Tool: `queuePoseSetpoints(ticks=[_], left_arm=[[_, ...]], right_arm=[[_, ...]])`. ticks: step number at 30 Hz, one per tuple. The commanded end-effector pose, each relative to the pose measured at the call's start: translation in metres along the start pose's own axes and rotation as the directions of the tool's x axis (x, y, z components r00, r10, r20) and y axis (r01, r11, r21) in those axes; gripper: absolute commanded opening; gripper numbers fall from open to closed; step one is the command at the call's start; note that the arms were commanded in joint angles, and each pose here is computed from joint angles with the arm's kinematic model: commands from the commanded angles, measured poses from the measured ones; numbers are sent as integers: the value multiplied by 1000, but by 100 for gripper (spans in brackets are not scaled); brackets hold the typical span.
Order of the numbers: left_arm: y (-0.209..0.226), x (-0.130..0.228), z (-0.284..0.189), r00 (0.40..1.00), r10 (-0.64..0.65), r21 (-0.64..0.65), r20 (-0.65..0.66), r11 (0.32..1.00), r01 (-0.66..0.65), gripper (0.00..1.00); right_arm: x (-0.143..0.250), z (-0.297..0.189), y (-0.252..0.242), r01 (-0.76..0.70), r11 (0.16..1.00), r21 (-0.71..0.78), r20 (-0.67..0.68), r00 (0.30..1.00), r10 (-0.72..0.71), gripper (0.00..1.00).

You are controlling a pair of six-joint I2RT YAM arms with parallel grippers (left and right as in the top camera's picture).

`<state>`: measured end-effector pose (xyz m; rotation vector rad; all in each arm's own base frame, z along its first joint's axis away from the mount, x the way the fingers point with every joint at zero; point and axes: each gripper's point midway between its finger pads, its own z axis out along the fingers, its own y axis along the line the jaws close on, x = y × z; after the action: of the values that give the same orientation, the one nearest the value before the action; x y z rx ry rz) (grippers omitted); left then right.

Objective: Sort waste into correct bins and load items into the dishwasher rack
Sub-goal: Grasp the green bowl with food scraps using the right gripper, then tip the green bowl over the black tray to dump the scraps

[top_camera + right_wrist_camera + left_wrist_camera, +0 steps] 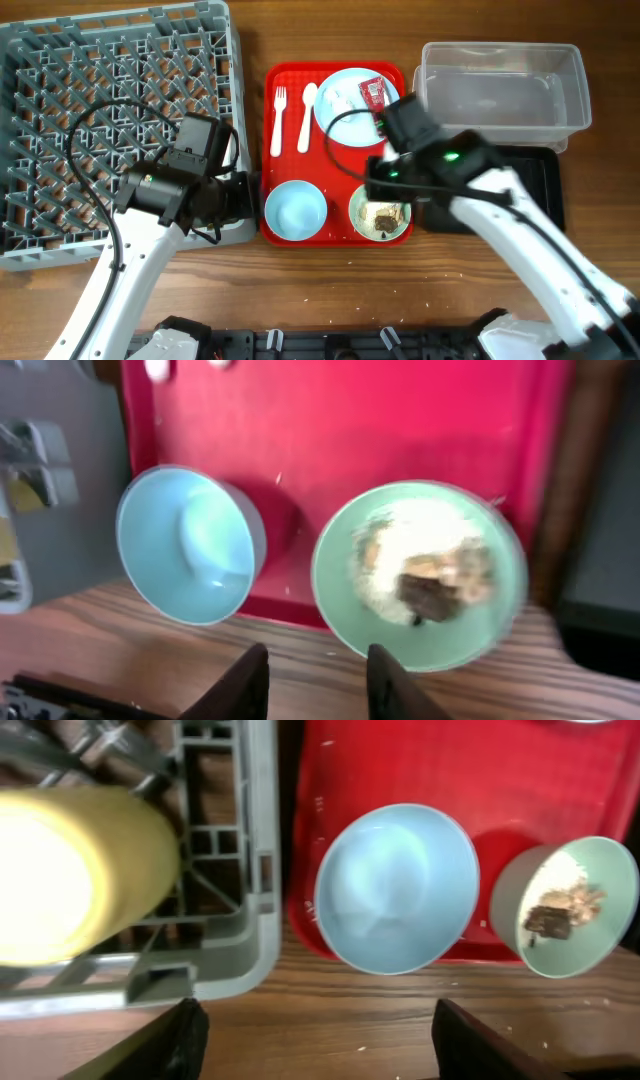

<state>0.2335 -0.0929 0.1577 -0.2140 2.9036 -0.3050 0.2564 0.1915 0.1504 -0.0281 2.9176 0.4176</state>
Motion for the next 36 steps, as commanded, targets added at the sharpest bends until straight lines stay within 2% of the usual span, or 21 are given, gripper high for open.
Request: queuePoseSetpoints(ticks=[1,3,5,6,8,10,12,13,16,18,19,20,24,28,30,32,35,36], left_arm=[[12,-7,-13,982,-176,-26,69,984,179,72],[17,-10,-27,963,-239,13,121,971,239,73],[21,-14,-68,920,-308,160,243,948,275,92],[29,-10,-96,876,-340,217,342,935,279,100],[34,0,-125,822,-357,272,445,928,255,100],[35,8,-141,790,-356,298,500,927,229,100],[35,9,-143,786,-355,302,506,926,224,100],[35,9,-141,789,-356,300,502,927,227,100],[38,8,-127,822,-351,261,449,931,255,100],[43,12,-105,871,-339,190,354,939,288,100],[44,12,-97,885,-343,164,314,938,305,100],[46,10,-84,900,-350,131,261,936,327,100],[50,6,-59,918,-366,59,155,931,361,100],[53,1,-36,922,-382,-5,63,924,383,100],[54,0,-28,921,-388,-27,32,921,389,100],[55,0,-24,920,-391,-37,18,920,391,100],[55,0,-21,920,-393,-45,6,919,393,100],[55,0,-21,919,-393,-45,6,918,393,100]], right_arm=[[30,57,7,-3,998,62,-133,991,11,33],[31,80,4,6,993,115,-148,989,11,34],[35,111,-3,6,988,157,-200,979,26,30],[37,127,-7,3,984,178,-224,974,38,12],[41,138,-12,-21,979,204,-242,968,72,5],[41,137,-11,-23,979,203,-238,968,72,5],[40,138,-13,-20,977,212,-235,969,71,9],[41,139,-14,-20,977,213,-234,970,72,14],[47,146,-20,-22,976,217,-238,968,75,17],[48,148,-21,-31,975,218,-234,969,83,11],[46,148,-19,-34,977,209,-232,969,83,4],[45,144,-16,-37,979,199,-235,968,85,4],[15,81,-7,-76,995,57,-133,988,83,4],[-20,-10,-27,-92,968,-233,1,995,95,4],[-24,-24,-58,-103,960,-261,12,994,110,4],[-26,-26,-64,-53,932,-358,22,998,66,4],[-32,-38,-76,16,784,-621,98,994,57,4],[-31,-42,-84,44,707,-706,141,987,80,4]])
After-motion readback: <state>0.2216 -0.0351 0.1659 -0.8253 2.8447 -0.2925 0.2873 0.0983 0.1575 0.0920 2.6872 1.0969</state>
